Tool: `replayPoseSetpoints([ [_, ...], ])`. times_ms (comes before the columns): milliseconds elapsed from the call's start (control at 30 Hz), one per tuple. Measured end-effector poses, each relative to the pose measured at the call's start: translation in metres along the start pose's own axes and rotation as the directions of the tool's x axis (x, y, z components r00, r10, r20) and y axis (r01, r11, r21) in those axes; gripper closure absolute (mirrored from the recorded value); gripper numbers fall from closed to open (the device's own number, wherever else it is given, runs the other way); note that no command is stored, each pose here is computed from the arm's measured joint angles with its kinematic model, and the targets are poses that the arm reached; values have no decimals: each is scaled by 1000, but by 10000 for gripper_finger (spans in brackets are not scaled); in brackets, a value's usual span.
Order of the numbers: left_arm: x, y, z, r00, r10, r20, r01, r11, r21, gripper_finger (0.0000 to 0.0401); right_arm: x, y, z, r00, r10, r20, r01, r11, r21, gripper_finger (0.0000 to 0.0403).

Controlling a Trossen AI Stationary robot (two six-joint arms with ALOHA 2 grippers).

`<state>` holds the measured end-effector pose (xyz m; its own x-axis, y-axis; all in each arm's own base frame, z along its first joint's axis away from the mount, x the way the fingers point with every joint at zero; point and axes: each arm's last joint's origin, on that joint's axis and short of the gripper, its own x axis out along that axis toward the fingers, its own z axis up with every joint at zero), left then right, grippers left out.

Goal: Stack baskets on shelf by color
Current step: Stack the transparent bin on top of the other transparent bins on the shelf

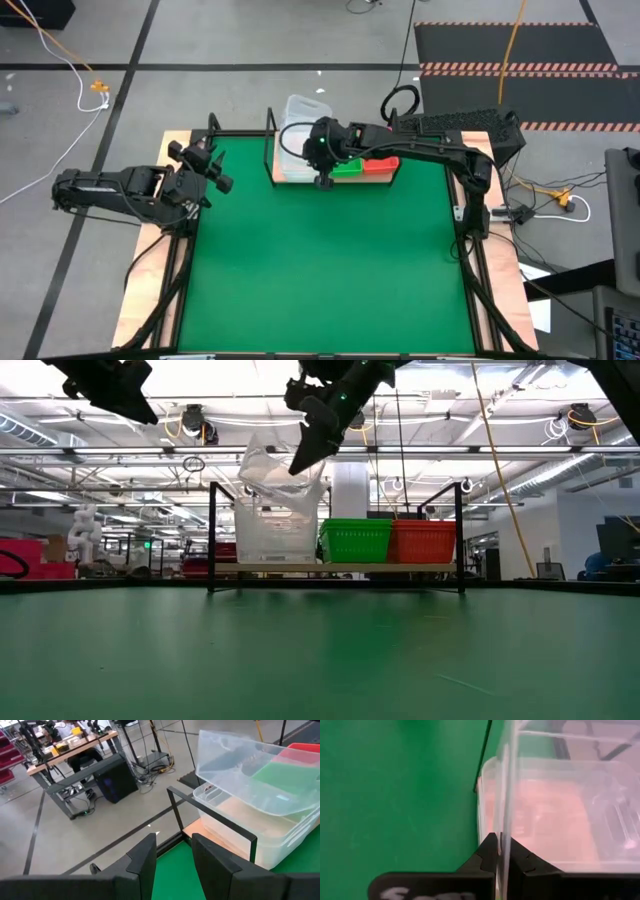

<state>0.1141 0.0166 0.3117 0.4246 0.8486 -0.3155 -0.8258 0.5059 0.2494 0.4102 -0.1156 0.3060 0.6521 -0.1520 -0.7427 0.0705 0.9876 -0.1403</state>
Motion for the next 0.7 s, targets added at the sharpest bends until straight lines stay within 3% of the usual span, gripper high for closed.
replayPoseSetpoints([
  [333,0,0,0,1000,-1,0,1,1000,-26,272,0,-2,-4,998,50,-26,-50,999,-11,394],
  [700,0,0,0,1000,-2,0,2,1000,-26,272,0,-3,0,999,33,24,-33,999,-8,315],
])
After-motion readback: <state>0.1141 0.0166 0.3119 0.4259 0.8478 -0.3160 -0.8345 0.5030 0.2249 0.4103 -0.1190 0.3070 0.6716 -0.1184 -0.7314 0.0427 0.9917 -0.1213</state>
